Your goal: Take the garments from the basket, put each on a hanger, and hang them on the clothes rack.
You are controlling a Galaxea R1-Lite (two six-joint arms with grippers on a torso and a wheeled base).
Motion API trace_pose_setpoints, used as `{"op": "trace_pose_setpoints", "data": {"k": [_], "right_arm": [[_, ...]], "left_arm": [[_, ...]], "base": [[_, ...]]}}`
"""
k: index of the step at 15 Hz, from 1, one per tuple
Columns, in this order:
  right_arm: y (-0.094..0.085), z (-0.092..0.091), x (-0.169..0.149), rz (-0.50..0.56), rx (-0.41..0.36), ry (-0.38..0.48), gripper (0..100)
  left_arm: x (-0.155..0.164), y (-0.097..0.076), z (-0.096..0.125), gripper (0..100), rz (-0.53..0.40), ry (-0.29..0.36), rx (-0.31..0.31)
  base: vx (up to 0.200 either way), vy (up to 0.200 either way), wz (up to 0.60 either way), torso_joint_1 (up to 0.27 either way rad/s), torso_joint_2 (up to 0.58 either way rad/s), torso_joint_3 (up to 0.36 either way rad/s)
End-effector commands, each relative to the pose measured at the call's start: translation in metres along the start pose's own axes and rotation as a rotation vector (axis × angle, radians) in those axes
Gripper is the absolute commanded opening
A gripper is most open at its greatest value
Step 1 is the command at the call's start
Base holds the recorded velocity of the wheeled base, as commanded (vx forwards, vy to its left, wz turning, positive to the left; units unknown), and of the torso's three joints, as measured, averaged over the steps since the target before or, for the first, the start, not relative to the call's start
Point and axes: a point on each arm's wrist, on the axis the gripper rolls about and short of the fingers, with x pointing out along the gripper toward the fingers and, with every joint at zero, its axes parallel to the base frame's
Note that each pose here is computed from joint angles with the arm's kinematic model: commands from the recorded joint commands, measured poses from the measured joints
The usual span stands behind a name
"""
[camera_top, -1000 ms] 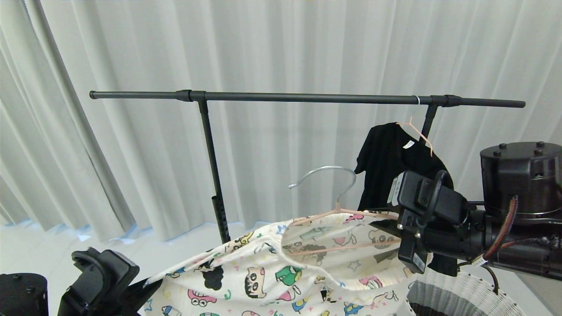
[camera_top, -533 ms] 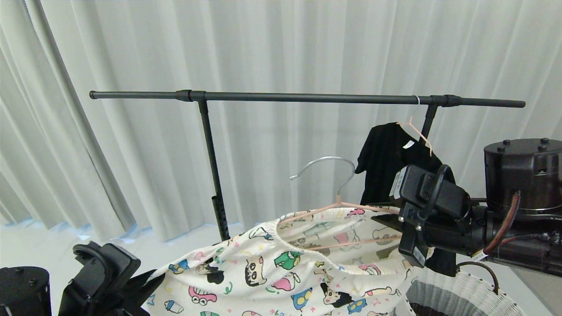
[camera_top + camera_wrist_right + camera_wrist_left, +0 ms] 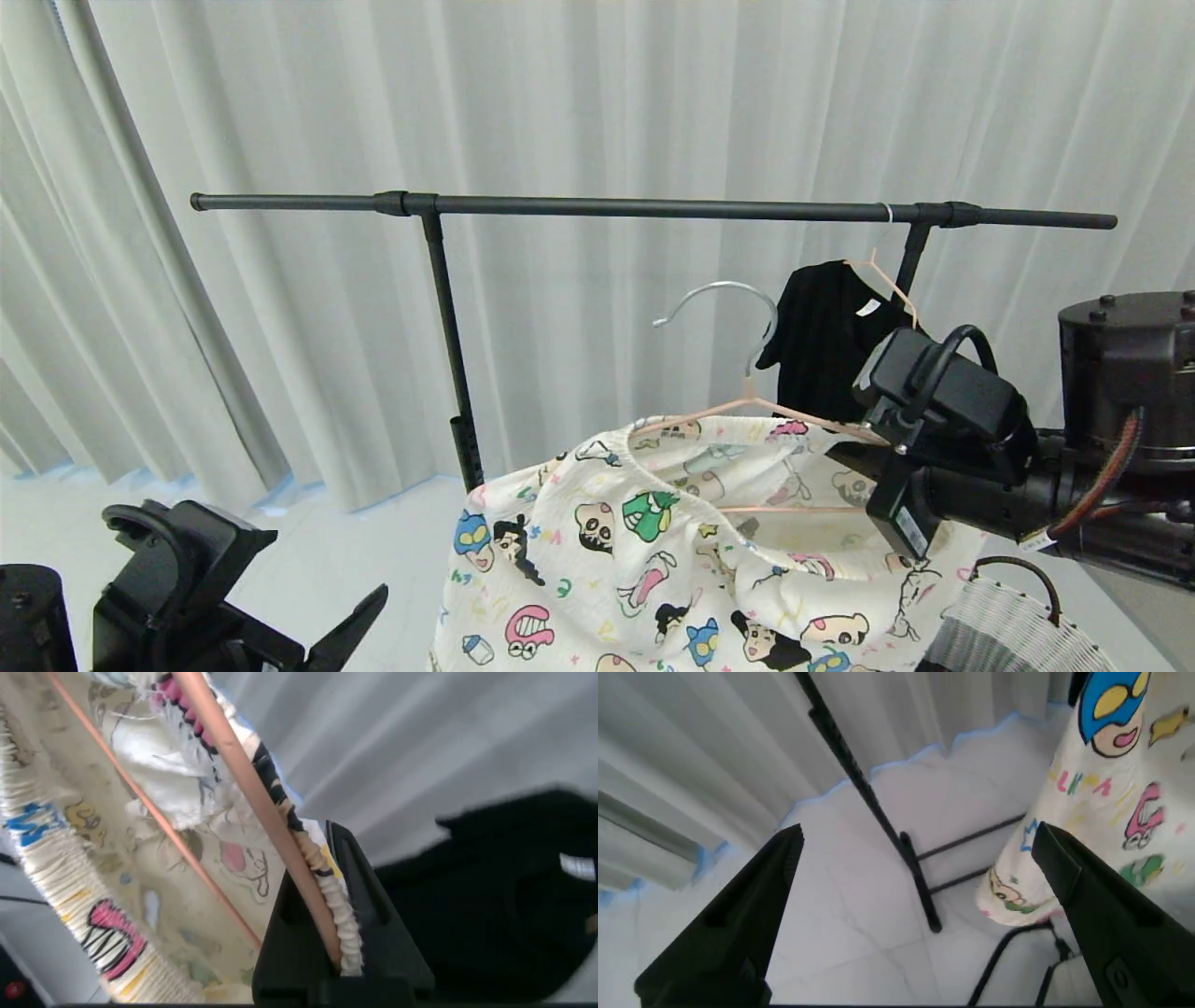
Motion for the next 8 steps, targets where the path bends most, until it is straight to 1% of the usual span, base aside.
{"op": "trace_pose_setpoints", "data": {"k": [1, 2, 3, 4, 5, 6, 8], "right_arm": [[-0.002, 0.000, -0.013, -0.030, 0.022, 0.020, 0], [-0.002, -0.003, -0.016, -0.044, 0.041, 0.058, 0], [-0.001, -0.007, -0.020, -0.064, 0.053, 0.117, 0], [-0.001, -0.009, -0.023, -0.073, 0.061, 0.144, 0], [0.000, -0.013, -0.026, -0.081, 0.075, 0.191, 0], [0.001, -0.016, -0.027, -0.085, 0.091, 0.236, 0], [0.003, -0.021, -0.029, -0.082, 0.145, 0.335, 0]], "left_arm": [[0.001, 0.009, 0.010, 100, 0.089, -0.027, -0.029], [0.002, 0.013, 0.013, 100, 0.139, -0.026, -0.037], [0.002, 0.017, 0.016, 100, 0.194, -0.029, -0.046], [0.002, 0.019, 0.019, 100, 0.227, -0.035, -0.051], [0.001, 0.021, 0.021, 100, 0.267, -0.037, -0.055], [0.001, 0.023, 0.023, 100, 0.294, -0.038, -0.059], [0.002, 0.029, 0.026, 100, 0.343, -0.038, -0.072]], "base": [[0.000, 0.000, 0.00, 0.000, 0.00, 0.000], [0.000, 0.000, 0.00, 0.000, 0.00, 0.000], [0.000, 0.000, 0.00, 0.000, 0.00, 0.000], [0.000, 0.000, 0.00, 0.000, 0.00, 0.000], [0.000, 0.000, 0.00, 0.000, 0.00, 0.000], [0.000, 0.000, 0.00, 0.000, 0.00, 0.000], [0.000, 0.000, 0.00, 0.000, 0.00, 0.000]]}}
